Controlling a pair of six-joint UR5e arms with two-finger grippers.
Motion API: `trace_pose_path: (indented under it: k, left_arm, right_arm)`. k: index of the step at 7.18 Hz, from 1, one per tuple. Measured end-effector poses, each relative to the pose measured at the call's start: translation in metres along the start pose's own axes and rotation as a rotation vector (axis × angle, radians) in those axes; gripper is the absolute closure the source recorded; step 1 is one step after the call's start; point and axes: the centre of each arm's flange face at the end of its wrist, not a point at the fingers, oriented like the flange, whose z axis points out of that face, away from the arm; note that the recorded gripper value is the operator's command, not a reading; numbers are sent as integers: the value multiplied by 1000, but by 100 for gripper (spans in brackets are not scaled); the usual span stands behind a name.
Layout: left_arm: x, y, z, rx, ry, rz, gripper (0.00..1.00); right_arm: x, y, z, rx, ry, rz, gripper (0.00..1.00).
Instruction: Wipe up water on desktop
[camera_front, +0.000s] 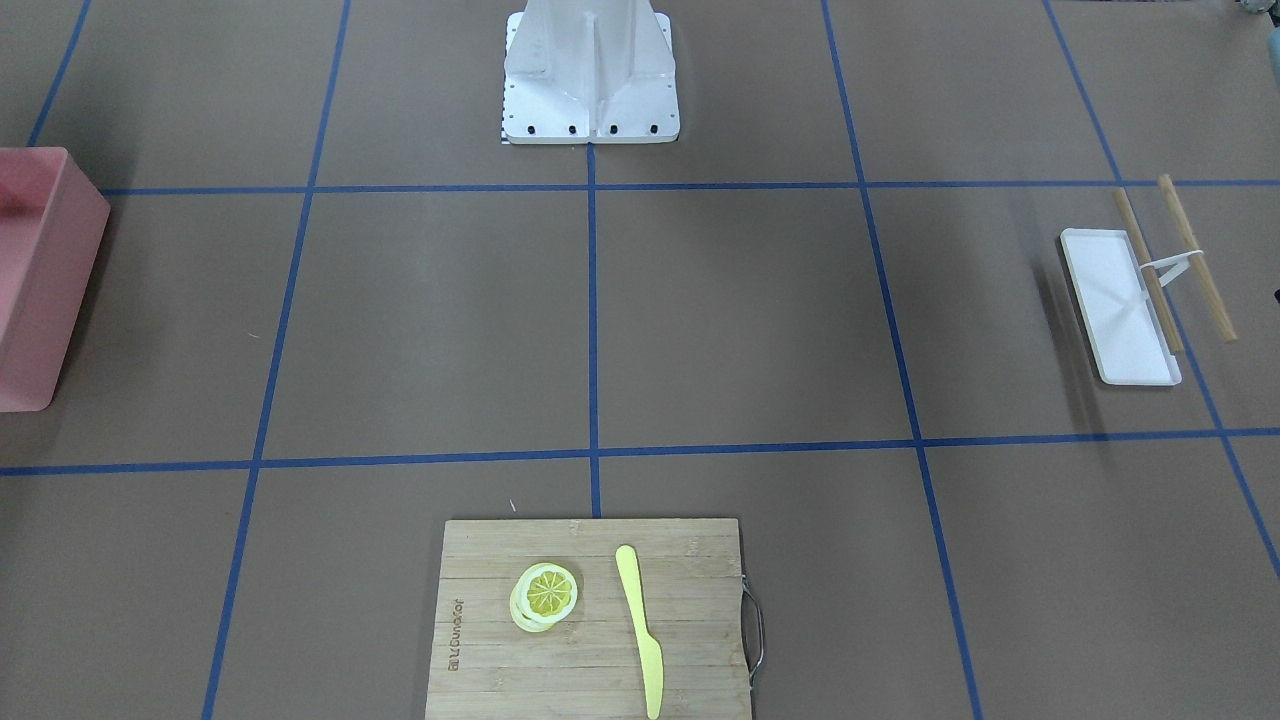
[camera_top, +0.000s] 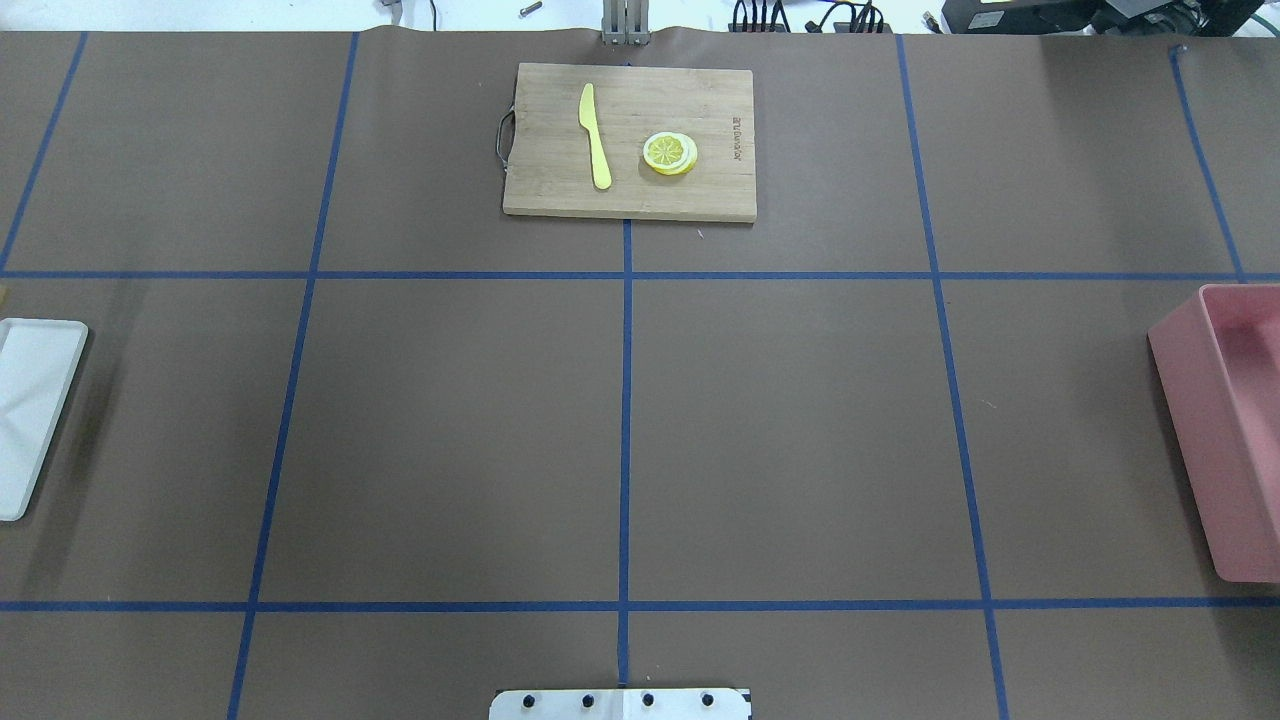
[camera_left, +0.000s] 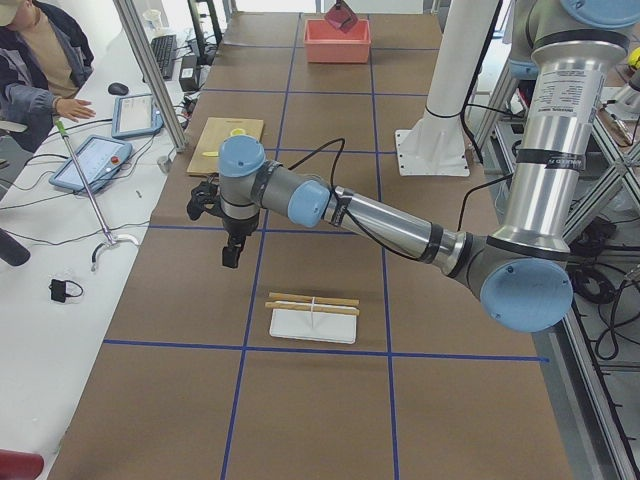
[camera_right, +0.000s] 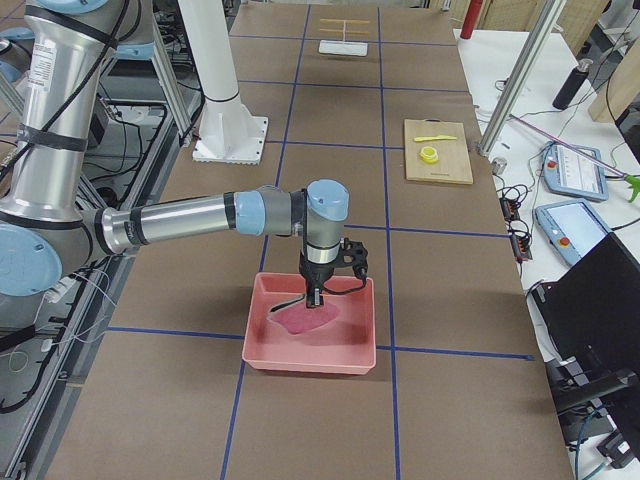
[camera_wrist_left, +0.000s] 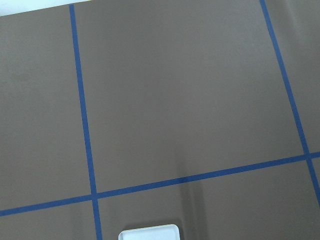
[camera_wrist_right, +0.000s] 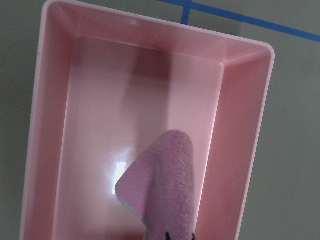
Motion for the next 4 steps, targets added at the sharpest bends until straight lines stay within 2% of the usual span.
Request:
trace_pose_path:
  k: [1,4]
  left_arm:
    - [1,0,0,1,0,1,2]
    - [-1,0,0,1,-6,-1,2]
  right_arm:
    - [2,-12,5,-6,-16,6,1]
    - [1,-19,13,-18,-118,28,0]
